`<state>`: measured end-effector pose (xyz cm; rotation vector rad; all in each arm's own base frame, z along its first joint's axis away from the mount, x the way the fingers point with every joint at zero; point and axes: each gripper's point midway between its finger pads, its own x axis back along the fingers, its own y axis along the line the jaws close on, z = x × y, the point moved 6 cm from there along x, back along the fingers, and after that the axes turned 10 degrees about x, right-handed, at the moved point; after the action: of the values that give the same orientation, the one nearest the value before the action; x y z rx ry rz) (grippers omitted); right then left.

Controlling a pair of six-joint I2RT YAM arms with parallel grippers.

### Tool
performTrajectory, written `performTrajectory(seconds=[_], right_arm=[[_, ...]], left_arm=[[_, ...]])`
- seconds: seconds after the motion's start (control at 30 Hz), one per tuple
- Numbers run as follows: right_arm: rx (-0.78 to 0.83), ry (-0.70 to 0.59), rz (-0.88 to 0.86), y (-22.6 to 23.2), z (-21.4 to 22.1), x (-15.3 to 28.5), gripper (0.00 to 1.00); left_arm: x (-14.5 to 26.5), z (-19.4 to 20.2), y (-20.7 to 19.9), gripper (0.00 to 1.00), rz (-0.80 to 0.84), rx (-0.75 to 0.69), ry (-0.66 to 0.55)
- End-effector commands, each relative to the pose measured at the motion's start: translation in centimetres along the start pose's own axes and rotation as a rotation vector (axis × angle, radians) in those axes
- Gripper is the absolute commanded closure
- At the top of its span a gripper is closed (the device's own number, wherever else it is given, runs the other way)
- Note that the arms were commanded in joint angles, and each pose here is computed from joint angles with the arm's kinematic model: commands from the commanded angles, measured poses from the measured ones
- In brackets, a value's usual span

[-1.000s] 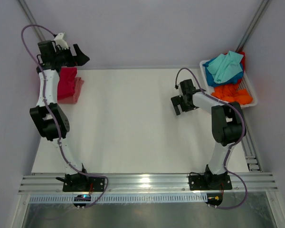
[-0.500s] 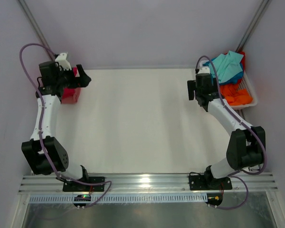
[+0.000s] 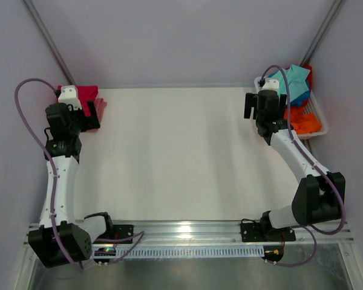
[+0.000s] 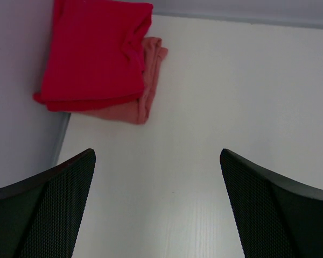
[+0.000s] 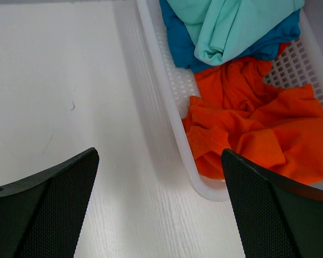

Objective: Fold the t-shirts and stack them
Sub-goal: Put the neatly folded tshirt into the corner of the board with the left arm

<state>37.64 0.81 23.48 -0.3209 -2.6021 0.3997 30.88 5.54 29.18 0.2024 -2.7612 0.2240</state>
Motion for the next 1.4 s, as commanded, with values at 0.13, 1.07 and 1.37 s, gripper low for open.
performTrajectory(seconds=[0.13,1.07,1.37], right_arm=[[-0.165,-0.203,-0.14,1.2,-1.8,1.7,0.01],[0.142,-0.355,-0.679,5.8,-0.9,5.7,0.01],[0.026,-0.294,-0.527,4.5,-0.8,4.2,0.01]], left_arm=[[1.3,-0.9,0.3,0.11,-0.065,0.114,-0.08],[1.1,3.4,-4.5,0.08,0.372,0.166,0.096],[-2.6,2.9,-2.2,0.12,0.182,0.199,-0.069]])
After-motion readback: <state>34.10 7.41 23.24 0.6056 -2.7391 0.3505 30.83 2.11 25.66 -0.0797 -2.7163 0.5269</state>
